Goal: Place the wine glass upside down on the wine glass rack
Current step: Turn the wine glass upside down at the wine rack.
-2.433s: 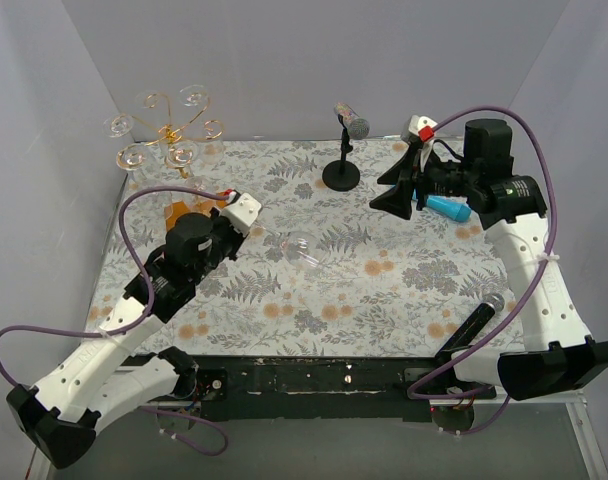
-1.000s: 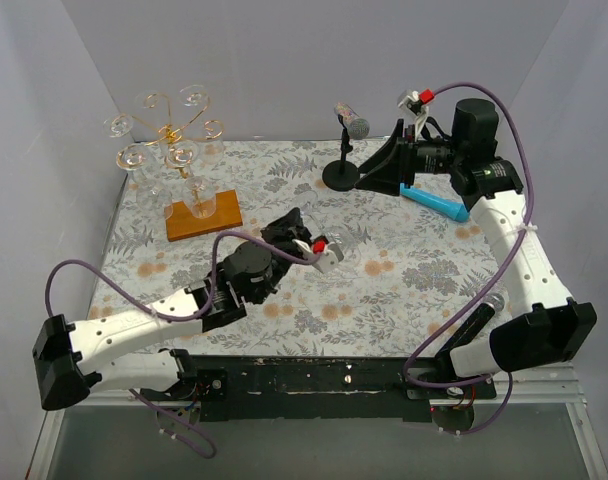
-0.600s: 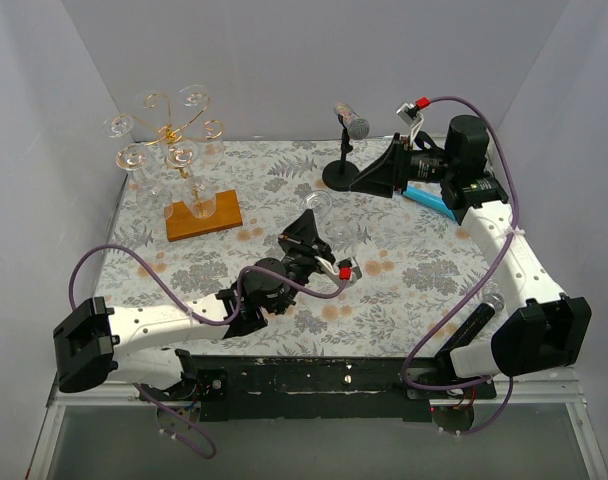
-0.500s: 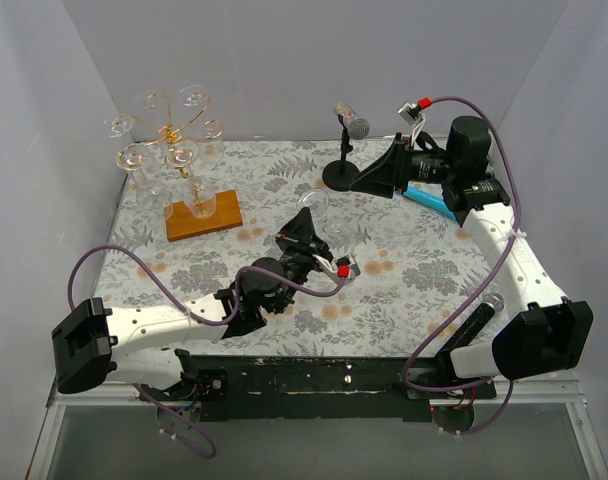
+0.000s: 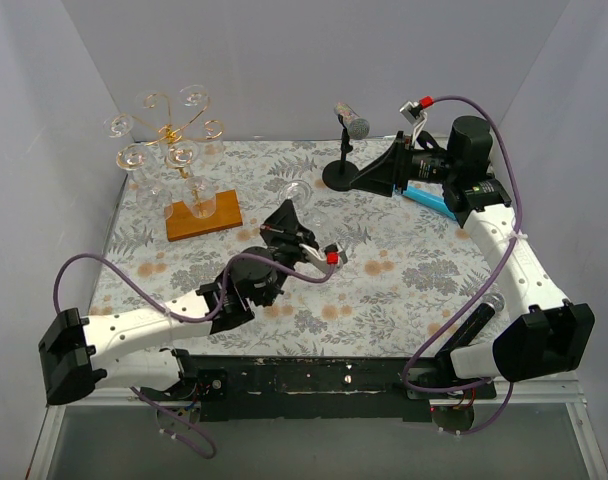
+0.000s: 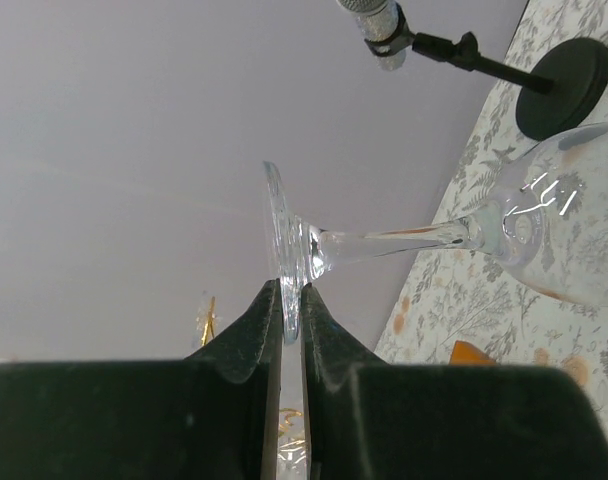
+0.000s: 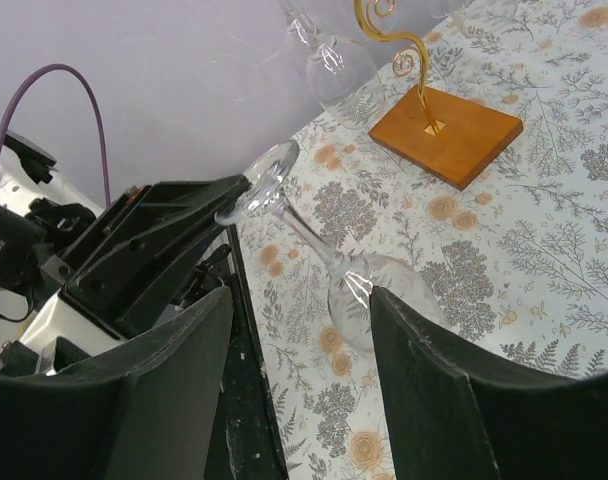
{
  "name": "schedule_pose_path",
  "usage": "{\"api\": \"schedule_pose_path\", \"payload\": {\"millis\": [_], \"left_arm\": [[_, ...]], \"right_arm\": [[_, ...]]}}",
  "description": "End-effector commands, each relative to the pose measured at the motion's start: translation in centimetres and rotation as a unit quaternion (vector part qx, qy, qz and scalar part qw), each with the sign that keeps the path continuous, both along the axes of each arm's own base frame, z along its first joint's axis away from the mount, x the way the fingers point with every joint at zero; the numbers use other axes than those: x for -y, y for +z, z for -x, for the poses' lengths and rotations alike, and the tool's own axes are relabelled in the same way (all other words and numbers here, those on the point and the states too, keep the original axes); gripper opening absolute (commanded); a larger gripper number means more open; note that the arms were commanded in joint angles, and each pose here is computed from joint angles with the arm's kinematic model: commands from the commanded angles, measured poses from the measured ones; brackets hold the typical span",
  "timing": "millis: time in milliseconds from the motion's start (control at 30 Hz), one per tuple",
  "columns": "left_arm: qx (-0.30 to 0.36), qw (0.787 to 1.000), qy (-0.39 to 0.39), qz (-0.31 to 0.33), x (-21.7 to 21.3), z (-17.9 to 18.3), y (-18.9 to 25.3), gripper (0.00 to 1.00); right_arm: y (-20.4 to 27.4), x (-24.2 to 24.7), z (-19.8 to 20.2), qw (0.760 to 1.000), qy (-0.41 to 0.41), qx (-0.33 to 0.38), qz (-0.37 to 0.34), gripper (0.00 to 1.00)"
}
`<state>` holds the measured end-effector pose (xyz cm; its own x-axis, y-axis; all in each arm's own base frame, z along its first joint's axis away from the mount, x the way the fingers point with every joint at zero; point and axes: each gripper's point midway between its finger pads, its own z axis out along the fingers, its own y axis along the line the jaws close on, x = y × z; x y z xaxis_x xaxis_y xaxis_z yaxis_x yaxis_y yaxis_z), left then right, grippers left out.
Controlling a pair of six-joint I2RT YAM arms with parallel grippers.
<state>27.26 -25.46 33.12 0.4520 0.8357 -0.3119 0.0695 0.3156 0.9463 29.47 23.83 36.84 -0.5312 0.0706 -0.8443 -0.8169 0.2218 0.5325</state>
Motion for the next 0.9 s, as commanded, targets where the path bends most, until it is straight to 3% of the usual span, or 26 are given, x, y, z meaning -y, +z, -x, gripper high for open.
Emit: {"api": "schedule_pose_path", "payload": {"millis": [0, 333, 600, 867], "left_arm": [[0.013, 0.998, 0.028, 0.054, -2.8, -1.6, 5.6, 0.0], [0.007, 0.997, 0.071, 0.042, -6.0, -6.2, 9.9, 0.0], [-0.007, 0.993, 0.112, 0.038, -9.2, -10.8, 11.7, 0.0], [-0.004, 0.988, 0.147, 0.044, -12.4, -14.5, 13.5, 0.0]], "right_arm": [[1.6, 0.4, 0.4, 0.999, -0.004, 0.046, -0.007, 0.65], [0.2, 1.2, 0.6, 0.999, 0.008, 0.048, -0.006, 0.65], [-1.6, 2.1, 3.0, 0.992, 0.097, 0.083, -0.02, 0.65], [-3.9, 2.5, 4.7, 0.988, 0.125, 0.089, -0.022, 0.65]]}}
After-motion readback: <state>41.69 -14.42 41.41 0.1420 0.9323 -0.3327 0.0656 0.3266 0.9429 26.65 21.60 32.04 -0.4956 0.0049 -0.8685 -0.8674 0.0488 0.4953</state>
